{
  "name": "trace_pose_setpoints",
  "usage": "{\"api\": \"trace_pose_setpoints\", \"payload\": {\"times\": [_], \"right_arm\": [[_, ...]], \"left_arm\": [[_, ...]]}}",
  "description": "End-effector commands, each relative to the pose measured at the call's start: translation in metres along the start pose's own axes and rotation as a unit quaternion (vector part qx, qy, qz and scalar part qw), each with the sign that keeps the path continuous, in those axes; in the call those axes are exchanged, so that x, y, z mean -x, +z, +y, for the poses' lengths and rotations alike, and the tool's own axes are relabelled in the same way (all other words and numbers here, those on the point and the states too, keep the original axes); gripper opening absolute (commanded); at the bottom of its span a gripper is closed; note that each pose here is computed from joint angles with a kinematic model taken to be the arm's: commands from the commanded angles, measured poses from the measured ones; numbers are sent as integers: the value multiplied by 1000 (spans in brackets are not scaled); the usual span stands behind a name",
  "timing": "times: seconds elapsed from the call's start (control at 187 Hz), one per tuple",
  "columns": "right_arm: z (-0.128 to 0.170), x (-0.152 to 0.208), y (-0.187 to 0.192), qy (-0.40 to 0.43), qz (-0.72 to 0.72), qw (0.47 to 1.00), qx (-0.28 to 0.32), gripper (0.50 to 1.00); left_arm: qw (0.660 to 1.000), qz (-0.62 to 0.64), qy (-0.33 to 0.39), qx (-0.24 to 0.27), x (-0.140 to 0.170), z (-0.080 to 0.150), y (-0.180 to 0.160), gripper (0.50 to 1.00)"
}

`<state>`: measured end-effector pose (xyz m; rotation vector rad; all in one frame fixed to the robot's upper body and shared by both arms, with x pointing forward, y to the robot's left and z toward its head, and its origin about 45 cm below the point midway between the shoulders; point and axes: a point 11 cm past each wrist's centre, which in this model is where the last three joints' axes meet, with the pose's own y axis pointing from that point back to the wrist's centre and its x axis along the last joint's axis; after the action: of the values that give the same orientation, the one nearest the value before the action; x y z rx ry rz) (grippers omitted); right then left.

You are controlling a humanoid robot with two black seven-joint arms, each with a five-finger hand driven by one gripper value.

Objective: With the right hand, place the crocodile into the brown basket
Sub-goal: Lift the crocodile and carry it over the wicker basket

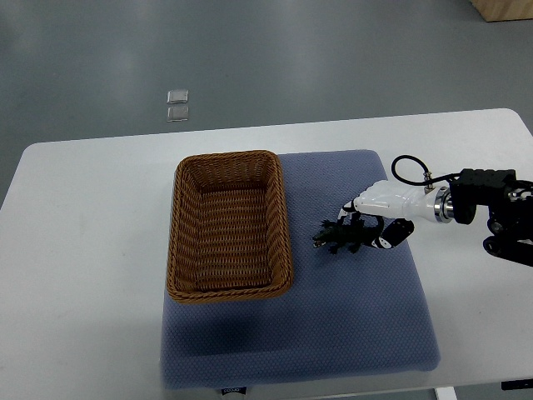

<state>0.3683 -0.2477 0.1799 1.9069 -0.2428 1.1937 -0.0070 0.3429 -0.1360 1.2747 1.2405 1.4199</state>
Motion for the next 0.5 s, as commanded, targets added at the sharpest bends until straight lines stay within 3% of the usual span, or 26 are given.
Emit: {"api": "trace_pose_setpoints", "payload": {"times": [0.0, 0.214, 0.497], "right_arm": [[3, -7, 5, 6, 2, 1000, 6, 500], [8, -19, 13, 16, 5, 1000, 19, 500], [17, -71, 23, 61, -1, 998, 34, 500]], "left_arm": [[1000, 0, 0, 0, 0, 0, 0, 1000], [1000, 0, 0, -1, 0, 0, -1, 1000], [1000, 0, 0, 0, 0, 0, 0, 1000]]}}
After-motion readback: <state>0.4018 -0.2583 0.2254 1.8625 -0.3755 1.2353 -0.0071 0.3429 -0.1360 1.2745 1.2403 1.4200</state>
